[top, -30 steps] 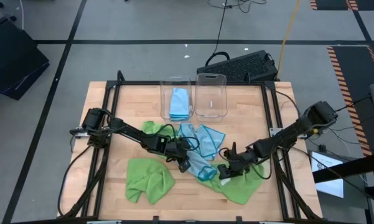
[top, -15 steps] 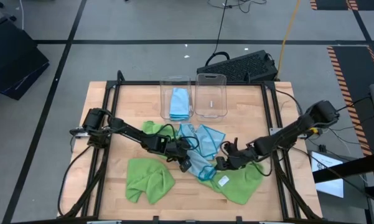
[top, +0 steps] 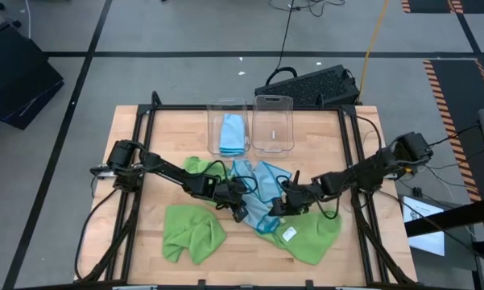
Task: Fold microfiber towels
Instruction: Stack the folded blue microfiber towel on top of the other blue microfiber towel in the left transparent bin
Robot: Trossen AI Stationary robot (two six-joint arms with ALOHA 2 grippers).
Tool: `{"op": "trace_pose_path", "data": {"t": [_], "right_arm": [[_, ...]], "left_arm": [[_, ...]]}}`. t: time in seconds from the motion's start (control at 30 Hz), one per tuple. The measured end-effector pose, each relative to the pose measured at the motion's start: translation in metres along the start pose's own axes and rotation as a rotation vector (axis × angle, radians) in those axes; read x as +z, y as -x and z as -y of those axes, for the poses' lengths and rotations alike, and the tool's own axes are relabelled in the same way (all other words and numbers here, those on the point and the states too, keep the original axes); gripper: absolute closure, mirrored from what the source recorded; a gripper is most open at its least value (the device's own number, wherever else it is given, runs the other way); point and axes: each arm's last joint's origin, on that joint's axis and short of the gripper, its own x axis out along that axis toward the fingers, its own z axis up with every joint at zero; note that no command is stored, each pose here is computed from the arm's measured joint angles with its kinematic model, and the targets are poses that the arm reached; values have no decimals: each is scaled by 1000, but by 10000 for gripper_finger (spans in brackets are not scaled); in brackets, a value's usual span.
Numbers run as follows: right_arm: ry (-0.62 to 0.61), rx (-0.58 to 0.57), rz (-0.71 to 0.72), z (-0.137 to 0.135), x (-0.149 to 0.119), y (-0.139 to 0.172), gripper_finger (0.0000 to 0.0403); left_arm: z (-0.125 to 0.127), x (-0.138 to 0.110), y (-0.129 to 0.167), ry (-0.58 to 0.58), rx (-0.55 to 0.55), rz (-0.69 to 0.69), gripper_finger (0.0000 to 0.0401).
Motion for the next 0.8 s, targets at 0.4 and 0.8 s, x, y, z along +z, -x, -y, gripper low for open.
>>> {"op": "trace_pose_path", "data": {"t": [0.4, 0.8], "right_arm": [[-30, 38, -72, 2, 8, -19, 100], [-35, 130, -61, -5, 23, -22, 101]], "left_arm": [[0, 2, 0, 22, 11, 26, 384], [5, 7, 1, 31, -73, 34, 397]]}}
